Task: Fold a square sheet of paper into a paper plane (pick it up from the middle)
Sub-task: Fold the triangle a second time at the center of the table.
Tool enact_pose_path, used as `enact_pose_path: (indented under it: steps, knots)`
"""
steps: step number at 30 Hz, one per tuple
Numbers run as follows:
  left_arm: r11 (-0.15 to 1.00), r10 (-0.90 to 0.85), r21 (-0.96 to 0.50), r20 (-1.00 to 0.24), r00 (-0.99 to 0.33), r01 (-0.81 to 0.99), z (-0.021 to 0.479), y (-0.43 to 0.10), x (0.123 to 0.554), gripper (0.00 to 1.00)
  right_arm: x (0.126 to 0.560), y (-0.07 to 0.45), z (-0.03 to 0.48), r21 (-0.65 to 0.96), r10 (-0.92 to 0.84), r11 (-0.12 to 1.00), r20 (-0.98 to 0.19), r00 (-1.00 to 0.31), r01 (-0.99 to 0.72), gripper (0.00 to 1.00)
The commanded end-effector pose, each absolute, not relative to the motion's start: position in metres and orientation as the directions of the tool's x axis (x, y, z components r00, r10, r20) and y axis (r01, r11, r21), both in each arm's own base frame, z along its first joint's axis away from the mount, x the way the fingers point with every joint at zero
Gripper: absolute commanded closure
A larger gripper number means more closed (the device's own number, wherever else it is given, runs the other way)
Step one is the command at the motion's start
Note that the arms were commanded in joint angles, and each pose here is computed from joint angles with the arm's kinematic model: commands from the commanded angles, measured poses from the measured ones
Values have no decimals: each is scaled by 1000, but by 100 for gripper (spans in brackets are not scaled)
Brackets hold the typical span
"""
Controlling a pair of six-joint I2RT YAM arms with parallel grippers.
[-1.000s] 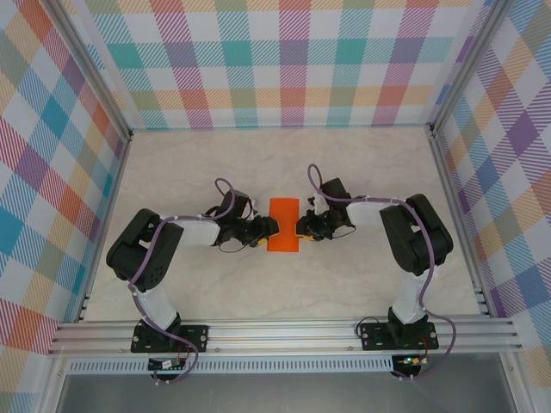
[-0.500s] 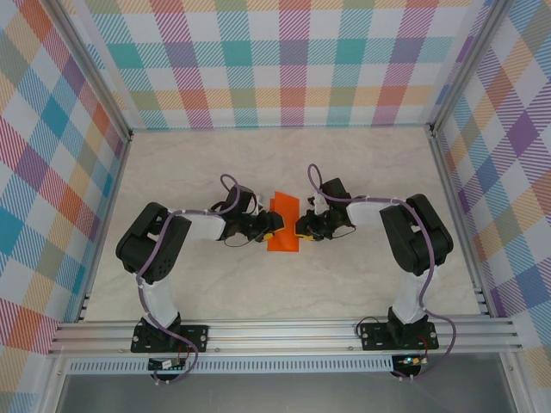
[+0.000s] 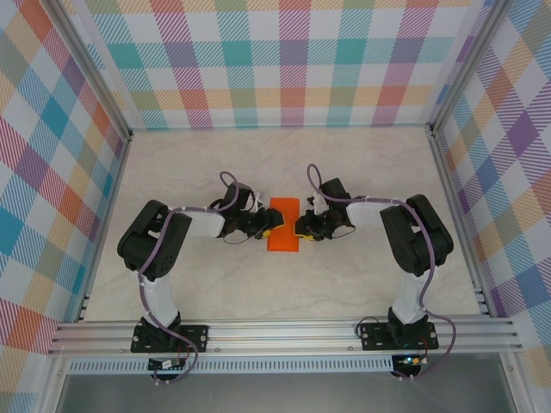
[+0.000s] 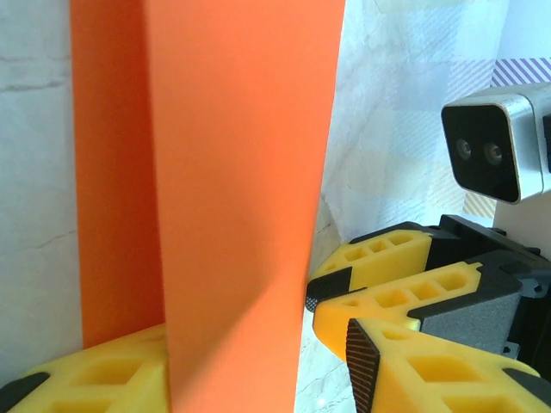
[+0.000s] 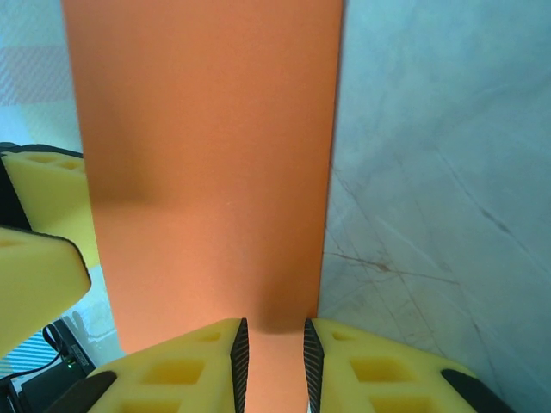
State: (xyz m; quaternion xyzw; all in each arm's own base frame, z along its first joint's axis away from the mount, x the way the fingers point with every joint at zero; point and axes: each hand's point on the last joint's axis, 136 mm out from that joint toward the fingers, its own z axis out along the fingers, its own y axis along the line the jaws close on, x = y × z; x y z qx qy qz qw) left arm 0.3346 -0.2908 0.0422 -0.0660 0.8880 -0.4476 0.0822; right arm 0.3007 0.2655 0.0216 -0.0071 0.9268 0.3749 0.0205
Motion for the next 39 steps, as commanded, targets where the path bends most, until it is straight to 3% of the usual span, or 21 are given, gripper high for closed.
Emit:
enact_pose_path:
  steps: [1,5,8,12,18,22,25,27,29,33,39]
  knots:
    - [575,-158,-818,-127,-979,13,51,-294,342,50,296,259,23,666,-7,744,-62,-998,-46,72]
    - [581,-156,-814,-112,-981,1,49,-294,343,58,294,257,34,672,1,737,-101,-995,-68,69]
    - [590,-164,-807,-102,-981,-15,46,-293,342,66,290,250,50,662,8,743,-166,-986,-105,61]
    - [598,-171,-801,-98,-980,-24,45,-290,341,69,287,229,74,601,30,785,-281,-959,-152,41]
    - [605,-186,-796,-105,-977,-30,47,-287,340,68,288,212,97,518,13,836,-349,-937,-182,18]
    - [606,-174,-795,-113,-978,-16,48,-287,340,83,294,210,101,515,39,835,-403,-914,-192,14]
    - [638,-144,-770,-111,-983,-7,45,-284,335,93,294,215,107,530,25,811,-457,-889,-249,6]
    - [645,-130,-764,-112,-985,2,46,-282,330,96,291,210,101,514,20,829,-423,-906,-221,1]
    - [639,-123,-769,-118,-985,12,51,-280,324,99,287,208,93,500,8,845,-369,-929,-191,0]
    - [649,-87,-760,-135,-987,47,60,-275,313,100,275,221,93,584,-5,775,-374,-927,-240,0]
    - [684,-8,-723,-144,-990,100,73,-265,293,100,266,219,93,596,3,770,-362,-932,-229,1]
